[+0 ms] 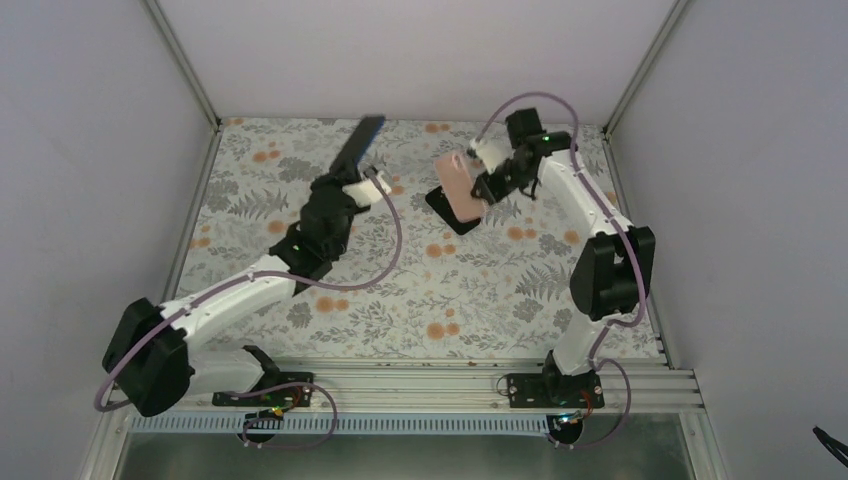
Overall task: Take the phone out of the phone case
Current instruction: Place the phone case at the center of the board.
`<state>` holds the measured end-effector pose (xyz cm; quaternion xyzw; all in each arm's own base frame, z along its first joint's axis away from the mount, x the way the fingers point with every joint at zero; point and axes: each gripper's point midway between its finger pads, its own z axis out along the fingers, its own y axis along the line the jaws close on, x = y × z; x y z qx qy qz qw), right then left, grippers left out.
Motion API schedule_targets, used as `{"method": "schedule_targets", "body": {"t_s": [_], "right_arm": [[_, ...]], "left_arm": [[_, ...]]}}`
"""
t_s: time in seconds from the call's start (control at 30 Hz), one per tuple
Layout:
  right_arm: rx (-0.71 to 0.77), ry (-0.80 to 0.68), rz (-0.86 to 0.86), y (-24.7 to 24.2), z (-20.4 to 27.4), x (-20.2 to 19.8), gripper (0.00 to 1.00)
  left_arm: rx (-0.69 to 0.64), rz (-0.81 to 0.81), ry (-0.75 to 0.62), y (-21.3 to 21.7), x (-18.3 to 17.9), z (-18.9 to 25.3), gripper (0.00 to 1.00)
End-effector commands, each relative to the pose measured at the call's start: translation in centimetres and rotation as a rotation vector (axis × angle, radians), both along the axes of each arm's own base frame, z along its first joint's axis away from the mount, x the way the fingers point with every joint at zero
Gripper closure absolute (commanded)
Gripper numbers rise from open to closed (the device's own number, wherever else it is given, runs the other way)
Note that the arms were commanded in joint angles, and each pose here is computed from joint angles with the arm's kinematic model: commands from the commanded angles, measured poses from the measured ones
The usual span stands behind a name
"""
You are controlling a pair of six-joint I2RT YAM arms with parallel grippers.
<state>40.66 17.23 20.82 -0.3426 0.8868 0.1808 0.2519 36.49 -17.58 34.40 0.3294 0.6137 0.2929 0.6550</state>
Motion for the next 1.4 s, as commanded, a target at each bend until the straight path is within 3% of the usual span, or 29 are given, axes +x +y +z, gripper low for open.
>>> {"method": "schedule_targets", "body": {"t_s": [0.0, 0.13, 0.4, 0.8, 1.0, 1.17, 1.23, 1.3, 1.37], "right_arm": [[-0.025, 0.33, 0.129, 0.3, -8.0, -7.6, 0.96], [-0.067, 0.378, 0.106, -0.9, -10.7, -10.0, 0.96], [-0.199, 0.529, 0.102, -4.2, -17.0, -16.2, 0.96], [-0.204, 0.567, 0.051, -5.0, -19.0, -16.1, 0.96], [-0.226, 0.587, 0.025, -6.3, -19.7, -16.7, 0.63], [-0.274, 0.541, -0.02, -8.4, -17.9, -16.2, 0.33], [-0.314, 0.45, -0.062, -9.6, -15.3, -15.4, 0.2], [-0.366, 0.363, -0.108, -10.9, -12.9, -14.8, 0.02], [-0.413, 0.254, -0.177, -12.1, -10.4, -13.6, 0.0]], "left_arm": [[0.155, -0.016, 0.168, -0.4, -0.4, -8.9, 0.98], [0.229, -0.024, 0.257, -0.9, -0.4, -14.5, 0.98], [0.288, -0.108, 0.422, -3.2, -1.1, -21.4, 0.98], [0.466, -0.099, 0.528, -4.2, -1.8, -28.3, 0.94], [0.486, -0.189, 0.605, -5.1, -4.2, -29.4, 0.52], [0.466, -0.321, 0.726, -6.3, -7.2, -28.6, 0.03], [0.431, -0.406, 0.817, -7.3, -8.8, -26.7, 0.0], [0.381, -0.448, 0.91, -7.8, -10.0, -24.5, 0.0], [0.328, -0.464, 0.998, -7.5, -11.0, -21.7, 0.0]]}}
